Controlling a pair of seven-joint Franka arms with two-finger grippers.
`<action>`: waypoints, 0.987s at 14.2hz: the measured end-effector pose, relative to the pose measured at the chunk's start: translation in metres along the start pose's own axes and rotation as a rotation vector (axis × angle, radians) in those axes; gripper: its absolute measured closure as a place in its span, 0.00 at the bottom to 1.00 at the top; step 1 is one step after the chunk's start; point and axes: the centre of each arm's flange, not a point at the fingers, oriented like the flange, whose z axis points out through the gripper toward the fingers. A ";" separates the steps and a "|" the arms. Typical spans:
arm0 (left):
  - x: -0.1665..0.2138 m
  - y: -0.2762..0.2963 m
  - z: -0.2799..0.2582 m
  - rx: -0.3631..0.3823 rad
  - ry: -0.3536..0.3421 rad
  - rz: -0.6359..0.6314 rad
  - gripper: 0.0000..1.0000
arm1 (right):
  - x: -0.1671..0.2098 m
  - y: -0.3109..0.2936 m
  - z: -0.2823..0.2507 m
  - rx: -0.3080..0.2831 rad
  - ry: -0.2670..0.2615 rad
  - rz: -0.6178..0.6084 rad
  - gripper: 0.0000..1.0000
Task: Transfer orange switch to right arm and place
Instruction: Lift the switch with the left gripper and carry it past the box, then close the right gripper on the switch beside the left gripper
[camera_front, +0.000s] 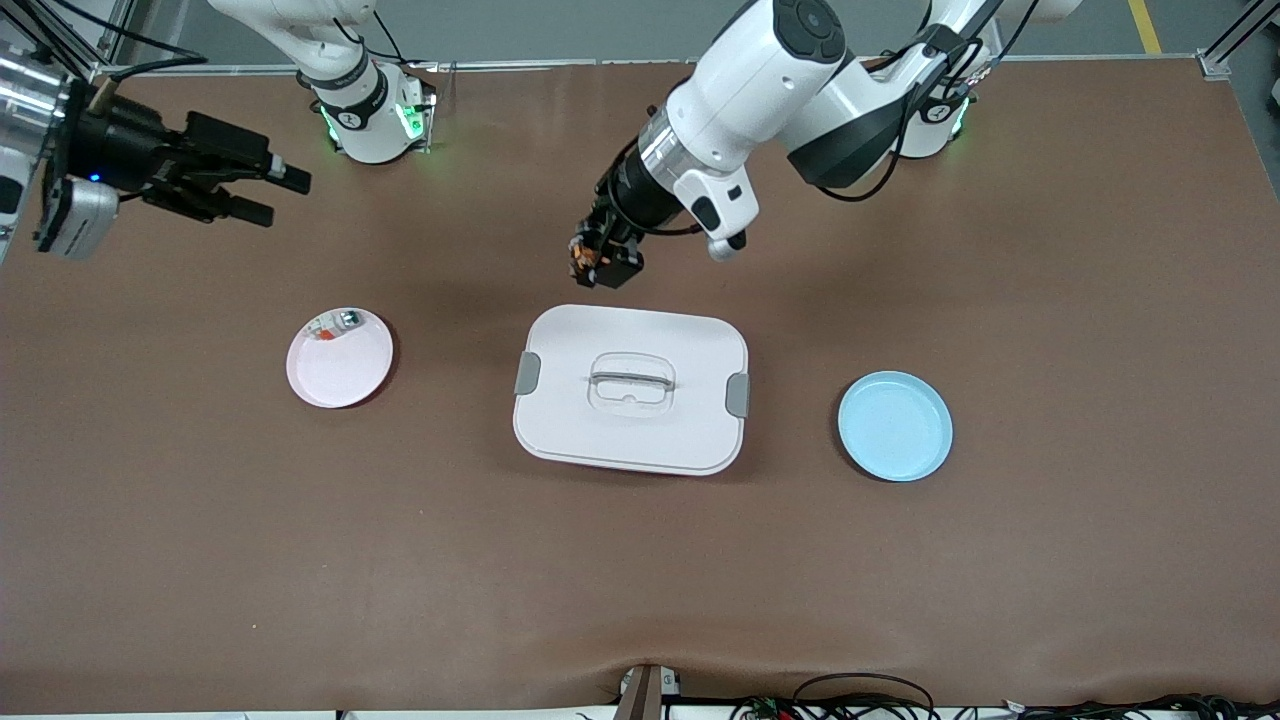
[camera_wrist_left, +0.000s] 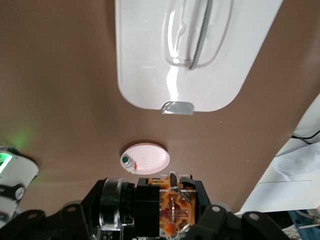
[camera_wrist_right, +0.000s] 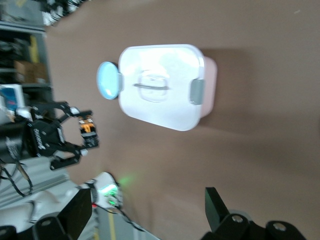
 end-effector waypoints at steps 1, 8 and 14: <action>-0.007 -0.004 -0.003 0.026 -0.012 -0.007 0.28 | -0.009 0.001 0.006 0.020 0.011 0.008 0.00; -0.032 -0.004 -0.034 0.074 -0.063 -0.018 0.28 | -0.052 -0.044 0.048 0.132 0.072 0.064 0.00; -0.039 -0.012 -0.031 0.086 -0.067 -0.005 0.28 | -0.076 -0.106 0.109 0.149 0.135 0.111 0.00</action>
